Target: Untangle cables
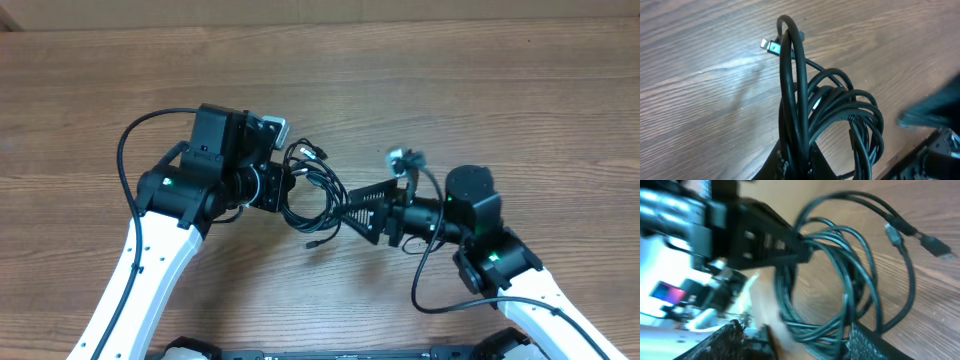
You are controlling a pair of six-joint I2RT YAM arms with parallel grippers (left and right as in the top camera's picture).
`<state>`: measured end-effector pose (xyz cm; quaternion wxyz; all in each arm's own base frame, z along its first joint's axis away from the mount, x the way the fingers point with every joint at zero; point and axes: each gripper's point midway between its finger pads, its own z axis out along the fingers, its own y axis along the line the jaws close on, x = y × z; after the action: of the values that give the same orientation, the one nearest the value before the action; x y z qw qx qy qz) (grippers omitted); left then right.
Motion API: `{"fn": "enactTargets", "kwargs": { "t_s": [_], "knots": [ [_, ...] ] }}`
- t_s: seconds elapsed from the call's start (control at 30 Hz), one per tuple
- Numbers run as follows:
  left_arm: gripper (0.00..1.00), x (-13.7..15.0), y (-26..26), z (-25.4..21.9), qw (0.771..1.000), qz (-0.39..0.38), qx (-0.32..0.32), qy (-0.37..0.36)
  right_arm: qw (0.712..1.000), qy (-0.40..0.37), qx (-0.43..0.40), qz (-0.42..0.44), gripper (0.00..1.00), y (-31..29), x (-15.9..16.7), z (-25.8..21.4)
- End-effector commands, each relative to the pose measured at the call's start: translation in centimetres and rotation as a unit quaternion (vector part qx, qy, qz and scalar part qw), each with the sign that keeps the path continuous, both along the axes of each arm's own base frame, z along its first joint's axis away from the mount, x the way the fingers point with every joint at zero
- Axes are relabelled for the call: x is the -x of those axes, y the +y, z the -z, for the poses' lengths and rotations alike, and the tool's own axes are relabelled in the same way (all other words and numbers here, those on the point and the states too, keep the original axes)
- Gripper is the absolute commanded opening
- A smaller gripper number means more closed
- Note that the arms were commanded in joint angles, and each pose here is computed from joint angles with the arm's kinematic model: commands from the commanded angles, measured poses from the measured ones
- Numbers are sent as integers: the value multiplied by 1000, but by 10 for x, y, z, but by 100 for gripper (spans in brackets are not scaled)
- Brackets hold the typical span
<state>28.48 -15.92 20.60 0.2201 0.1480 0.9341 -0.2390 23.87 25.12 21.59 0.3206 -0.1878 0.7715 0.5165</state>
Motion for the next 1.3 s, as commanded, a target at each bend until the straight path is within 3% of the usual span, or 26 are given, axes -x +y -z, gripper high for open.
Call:
{"fn": "enactTargets", "kwargs": {
  "t_s": [0.0,0.2,0.53,0.73,0.97,1.27],
  "knots": [
    [4,6,-10,-16,998,46,25,-19,992,-70,74,69,67,-12,-23,14],
    [4,18,-9,-11,998,61,21,2,985,-102,108,91,68,-17,-31,19],
    [4,22,-21,-14,995,74,58,18,988,-105,104,33,67,13,-1,21],
    [4,28,-31,-9,993,94,64,34,986,-108,115,45,51,13,-3,24],
    [4,35,-37,-7,991,116,59,37,987,-108,114,45,6,14,-3,23],
    [4,28,-39,-10,991,115,61,19,992,-88,77,-41,4,28,26,19]
  ]
}}
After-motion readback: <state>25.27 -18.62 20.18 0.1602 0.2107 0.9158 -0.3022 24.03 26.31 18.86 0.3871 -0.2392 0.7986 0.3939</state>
